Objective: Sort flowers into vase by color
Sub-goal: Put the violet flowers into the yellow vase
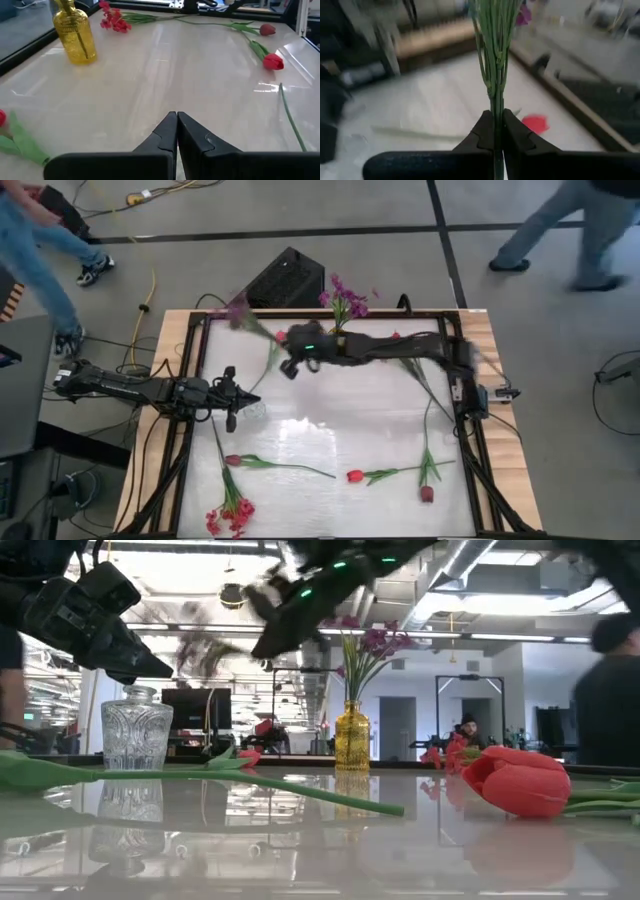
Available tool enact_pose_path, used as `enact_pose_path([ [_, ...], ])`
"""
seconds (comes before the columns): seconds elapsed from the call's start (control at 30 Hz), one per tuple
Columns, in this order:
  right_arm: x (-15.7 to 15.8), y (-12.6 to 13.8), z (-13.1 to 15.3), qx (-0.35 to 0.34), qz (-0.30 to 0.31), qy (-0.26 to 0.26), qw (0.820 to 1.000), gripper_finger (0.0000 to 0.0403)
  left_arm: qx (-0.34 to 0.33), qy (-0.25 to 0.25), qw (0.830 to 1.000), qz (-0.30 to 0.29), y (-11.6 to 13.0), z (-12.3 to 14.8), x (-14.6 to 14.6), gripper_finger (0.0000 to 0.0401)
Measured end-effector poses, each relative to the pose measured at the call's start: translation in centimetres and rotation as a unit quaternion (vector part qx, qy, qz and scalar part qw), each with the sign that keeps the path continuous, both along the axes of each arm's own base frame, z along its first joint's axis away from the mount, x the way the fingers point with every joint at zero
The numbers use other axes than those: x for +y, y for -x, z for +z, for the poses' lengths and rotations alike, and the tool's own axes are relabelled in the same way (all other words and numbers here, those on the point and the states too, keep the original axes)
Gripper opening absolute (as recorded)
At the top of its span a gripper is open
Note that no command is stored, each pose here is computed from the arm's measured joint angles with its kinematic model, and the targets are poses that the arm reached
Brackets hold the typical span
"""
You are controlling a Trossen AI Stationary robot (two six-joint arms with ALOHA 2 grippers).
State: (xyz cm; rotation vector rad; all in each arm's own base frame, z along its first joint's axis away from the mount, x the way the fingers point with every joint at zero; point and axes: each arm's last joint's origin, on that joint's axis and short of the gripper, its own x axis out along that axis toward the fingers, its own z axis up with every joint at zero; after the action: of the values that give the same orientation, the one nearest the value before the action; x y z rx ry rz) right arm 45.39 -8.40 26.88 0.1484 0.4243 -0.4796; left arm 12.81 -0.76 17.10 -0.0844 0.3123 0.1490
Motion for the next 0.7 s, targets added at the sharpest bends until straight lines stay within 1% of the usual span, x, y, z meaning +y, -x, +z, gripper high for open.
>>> enact_pose_path([
  [0.03,0.2,1.3,0.2,-0.040,-0.001,0.009,0.999,0.0035,0.000,-0.001,1.000,0.000,0.0,0.0,0.0,0.0000],
  [0.1,0.8,3.8,0.2,-0.128,0.000,0.024,0.991,0.0035,0.000,-0.002,1.000,0.000,0.0,0.0,0.0,0.0000],
  [0.13,1.2,5.0,-0.2,-0.175,0.003,0.031,0.984,0.0035,0.000,-0.003,1.000,0.001,0.0,0.0,0.0,0.0000],
  [0.2,2.2,7.1,-0.9,-0.256,0.029,0.037,0.965,0.0035,-0.001,-0.006,1.000,0.004,0.0,0.0,0.0,0.0000],
  [0.27,3.1,8.4,-2.0,-0.313,0.052,0.029,0.948,0.0035,-0.006,-0.009,1.000,0.010,0.0,0.1,0.1,0.0000],
  [0.3,3.7,8.9,-2.6,-0.329,0.067,0.026,0.941,0.0035,-0.009,-0.009,1.000,0.013,0.0,0.2,0.1,0.0000],
  [0.4,5.5,9.0,-3.7,-0.363,0.102,0.026,0.926,0.0035,-0.035,-0.006,0.999,0.015,-0.2,0.7,0.1,0.0000],
  [0.5,7.4,8.4,-4.1,-0.402,0.145,0.035,0.904,0.0035,-0.072,-0.009,0.997,0.011,-0.3,1.4,0.0,0.0000],
  [0.63,9.6,6.4,-4.4,-0.448,0.200,0.025,0.871,0.0035,-0.132,-0.019,0.991,-0.011,-0.6,2.6,-0.1,0.0000],
  [0.7,10.5,5.0,-4.5,-0.457,0.217,0.021,0.862,0.0035,-0.168,-0.021,0.985,-0.030,-0.7,3.3,-0.2,0.0000],
])
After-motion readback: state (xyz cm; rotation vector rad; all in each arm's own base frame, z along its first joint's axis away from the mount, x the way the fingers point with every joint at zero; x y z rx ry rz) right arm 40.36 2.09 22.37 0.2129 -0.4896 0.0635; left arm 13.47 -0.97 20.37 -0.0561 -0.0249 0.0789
